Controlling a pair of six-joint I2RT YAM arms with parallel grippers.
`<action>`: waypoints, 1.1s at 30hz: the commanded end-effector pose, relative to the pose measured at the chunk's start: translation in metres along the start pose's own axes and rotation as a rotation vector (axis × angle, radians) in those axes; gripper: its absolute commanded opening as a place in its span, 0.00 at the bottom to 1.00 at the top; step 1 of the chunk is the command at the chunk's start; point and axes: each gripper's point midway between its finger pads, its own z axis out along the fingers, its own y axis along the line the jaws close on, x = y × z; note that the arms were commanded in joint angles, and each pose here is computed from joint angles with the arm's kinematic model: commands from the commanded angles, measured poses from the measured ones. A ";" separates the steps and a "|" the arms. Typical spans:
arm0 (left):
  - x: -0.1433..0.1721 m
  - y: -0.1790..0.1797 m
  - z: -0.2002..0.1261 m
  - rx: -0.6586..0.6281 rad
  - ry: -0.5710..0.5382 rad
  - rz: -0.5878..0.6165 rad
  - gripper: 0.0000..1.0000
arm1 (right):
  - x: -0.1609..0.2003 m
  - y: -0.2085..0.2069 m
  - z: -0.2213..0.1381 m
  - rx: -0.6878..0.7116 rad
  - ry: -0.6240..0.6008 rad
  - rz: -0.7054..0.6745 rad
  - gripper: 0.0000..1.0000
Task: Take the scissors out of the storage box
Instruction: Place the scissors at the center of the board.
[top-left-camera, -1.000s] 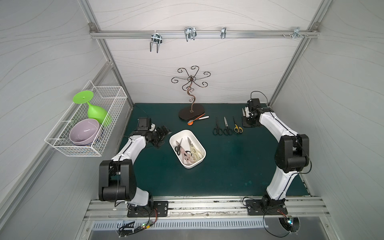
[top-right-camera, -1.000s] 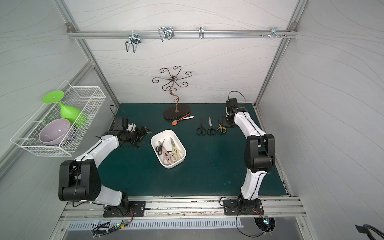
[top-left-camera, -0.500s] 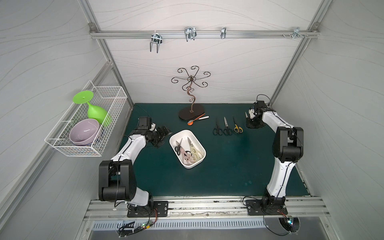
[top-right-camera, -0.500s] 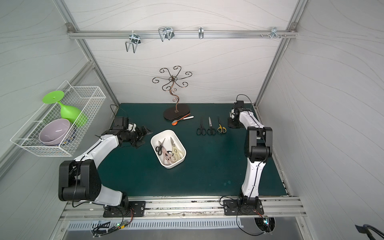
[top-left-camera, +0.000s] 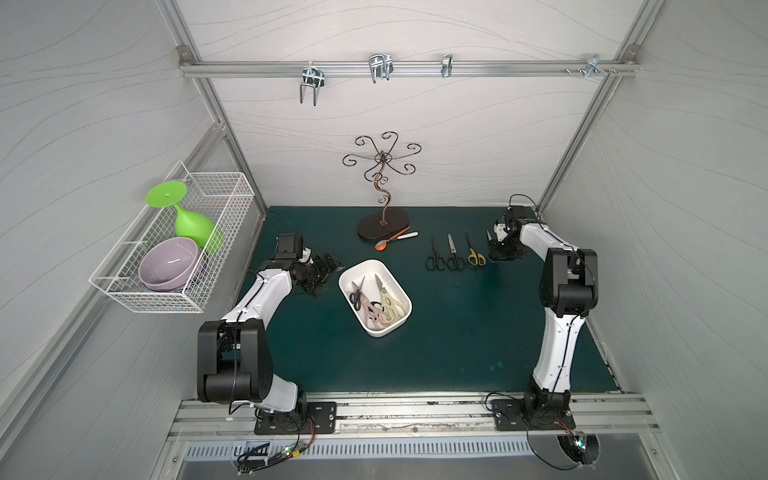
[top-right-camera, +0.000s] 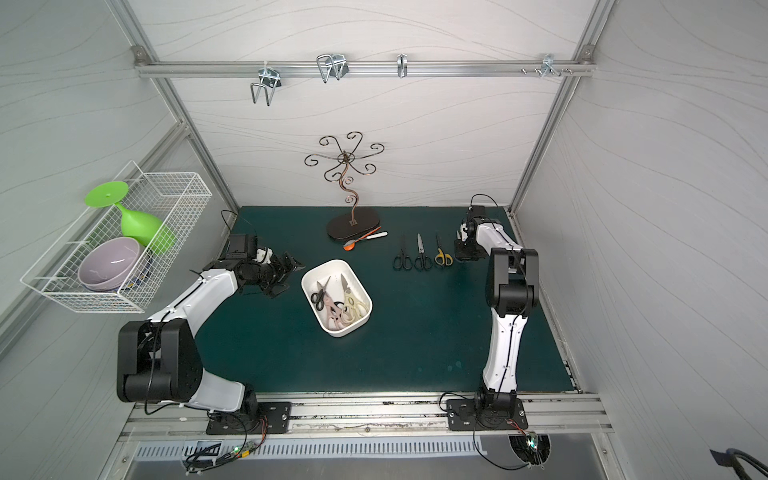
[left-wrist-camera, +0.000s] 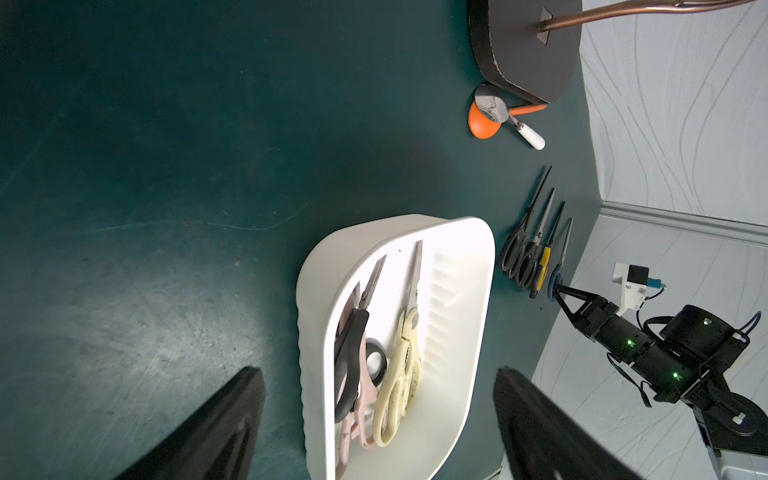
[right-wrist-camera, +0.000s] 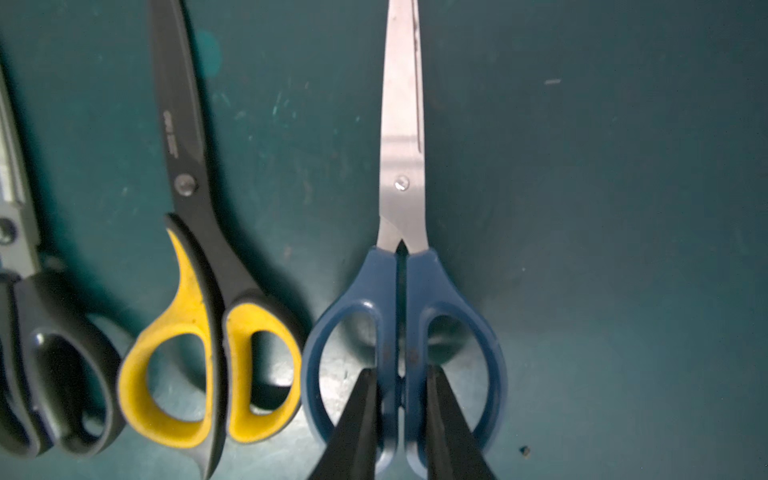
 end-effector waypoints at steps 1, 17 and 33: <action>-0.005 -0.006 -0.008 0.005 -0.031 0.027 0.91 | 0.006 -0.005 0.008 0.010 0.035 -0.005 0.07; -0.004 -0.004 -0.007 -0.004 -0.028 0.024 0.91 | 0.024 -0.007 0.025 0.017 0.092 -0.008 0.27; -0.004 -0.002 -0.008 -0.012 -0.036 0.028 0.91 | -0.024 -0.009 -0.054 0.071 -0.075 0.008 0.36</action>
